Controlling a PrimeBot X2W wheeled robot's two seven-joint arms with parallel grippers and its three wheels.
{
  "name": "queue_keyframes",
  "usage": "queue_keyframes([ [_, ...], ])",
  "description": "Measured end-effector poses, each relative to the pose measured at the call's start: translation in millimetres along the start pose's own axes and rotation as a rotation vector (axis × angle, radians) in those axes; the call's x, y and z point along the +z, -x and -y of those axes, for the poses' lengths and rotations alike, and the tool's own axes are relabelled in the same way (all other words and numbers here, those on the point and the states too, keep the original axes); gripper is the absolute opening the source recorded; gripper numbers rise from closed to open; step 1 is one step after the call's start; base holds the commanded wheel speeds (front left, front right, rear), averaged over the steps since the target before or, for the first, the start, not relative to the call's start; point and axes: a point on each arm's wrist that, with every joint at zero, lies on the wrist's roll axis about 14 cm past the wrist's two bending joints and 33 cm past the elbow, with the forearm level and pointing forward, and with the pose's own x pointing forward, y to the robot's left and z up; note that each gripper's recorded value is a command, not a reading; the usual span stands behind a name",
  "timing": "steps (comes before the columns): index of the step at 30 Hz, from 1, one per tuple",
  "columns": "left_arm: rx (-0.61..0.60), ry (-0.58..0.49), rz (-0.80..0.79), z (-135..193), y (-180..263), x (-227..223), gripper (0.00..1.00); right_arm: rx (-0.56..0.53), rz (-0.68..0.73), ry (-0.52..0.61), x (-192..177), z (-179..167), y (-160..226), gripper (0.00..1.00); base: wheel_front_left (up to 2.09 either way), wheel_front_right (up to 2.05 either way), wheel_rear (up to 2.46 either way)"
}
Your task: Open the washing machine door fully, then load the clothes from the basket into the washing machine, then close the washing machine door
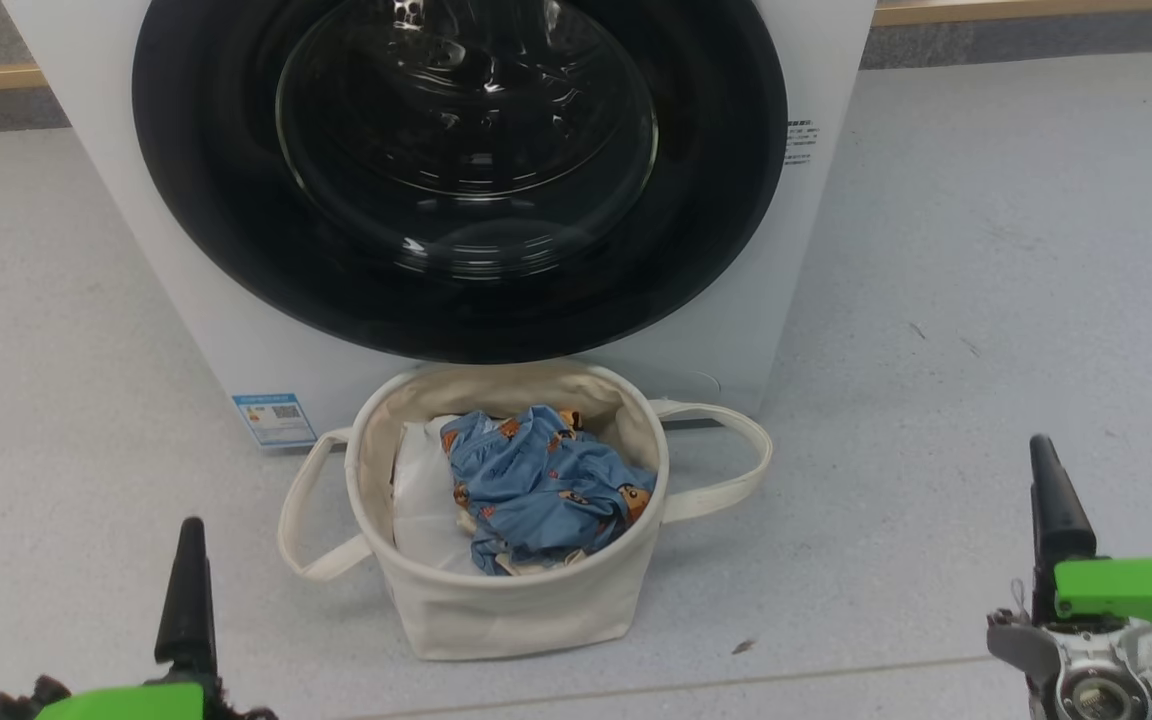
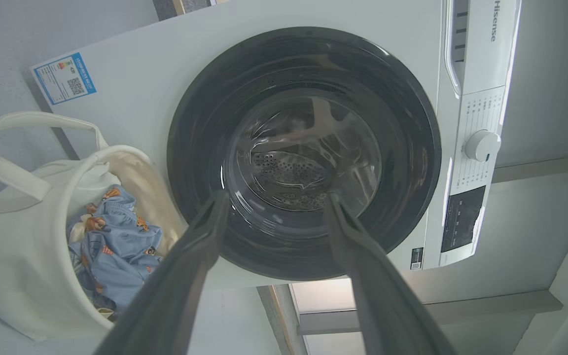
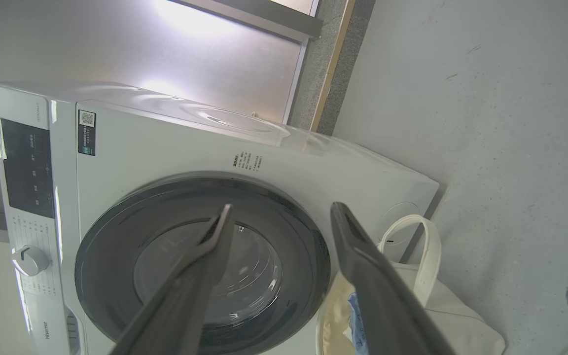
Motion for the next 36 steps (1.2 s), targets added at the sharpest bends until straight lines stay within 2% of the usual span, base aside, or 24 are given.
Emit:
queue_keyframes([
  [13, -0.133, -0.210, 0.056, 43.8, -3.6, 11.9, 1.00, 0.112, -0.057, 0.233, -22.3, -33.7, -7.9, 1.00, 0.00, 0.00, 0.00],
  [20, -0.181, -0.421, 0.081, 63.4, -2.0, 12.1, 1.00, 0.161, -0.034, 0.344, -20.8, -48.9, -12.7, 1.00, 0.00, 0.00, 0.00],
  [36, -0.192, -0.785, 0.093, 73.0, -1.6, -6.9, 1.00, 0.293, -0.029, 0.628, -38.5, -81.3, -17.1, 1.00, 0.00, 0.00, 0.00],
])
